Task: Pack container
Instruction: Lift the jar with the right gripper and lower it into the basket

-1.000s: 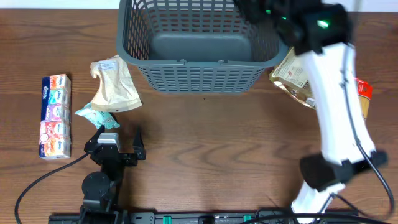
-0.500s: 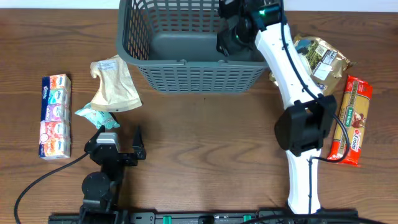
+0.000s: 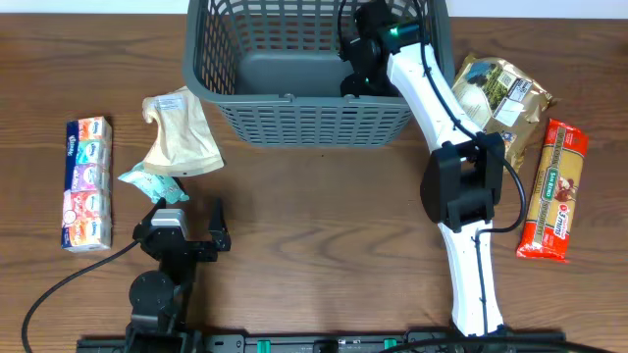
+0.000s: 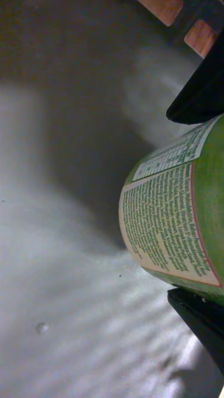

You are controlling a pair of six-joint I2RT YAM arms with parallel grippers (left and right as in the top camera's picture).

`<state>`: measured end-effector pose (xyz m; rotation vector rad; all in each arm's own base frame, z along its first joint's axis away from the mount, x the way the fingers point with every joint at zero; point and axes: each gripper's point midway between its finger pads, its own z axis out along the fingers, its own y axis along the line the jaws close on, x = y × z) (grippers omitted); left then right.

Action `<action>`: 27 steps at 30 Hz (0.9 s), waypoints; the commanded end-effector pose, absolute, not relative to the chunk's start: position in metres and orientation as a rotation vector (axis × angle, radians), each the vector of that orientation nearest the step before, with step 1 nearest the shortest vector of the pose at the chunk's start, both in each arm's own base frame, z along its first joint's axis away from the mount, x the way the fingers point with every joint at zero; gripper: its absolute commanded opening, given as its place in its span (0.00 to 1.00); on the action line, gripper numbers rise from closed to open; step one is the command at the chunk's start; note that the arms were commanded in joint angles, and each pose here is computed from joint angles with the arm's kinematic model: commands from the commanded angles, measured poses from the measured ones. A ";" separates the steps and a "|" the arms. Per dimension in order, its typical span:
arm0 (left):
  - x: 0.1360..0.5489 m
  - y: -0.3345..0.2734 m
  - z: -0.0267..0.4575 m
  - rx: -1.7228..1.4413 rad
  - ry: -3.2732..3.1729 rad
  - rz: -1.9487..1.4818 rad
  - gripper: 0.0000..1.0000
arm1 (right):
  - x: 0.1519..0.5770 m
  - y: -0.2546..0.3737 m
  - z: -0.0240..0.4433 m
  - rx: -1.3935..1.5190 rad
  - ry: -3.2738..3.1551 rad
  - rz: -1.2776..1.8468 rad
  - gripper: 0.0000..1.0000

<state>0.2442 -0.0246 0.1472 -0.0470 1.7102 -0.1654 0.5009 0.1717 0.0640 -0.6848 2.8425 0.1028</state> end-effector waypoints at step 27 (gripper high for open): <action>0.243 -0.024 0.127 -0.058 1.770 -0.160 0.98 | 0.511 0.182 0.102 -0.669 2.755 0.127 0.83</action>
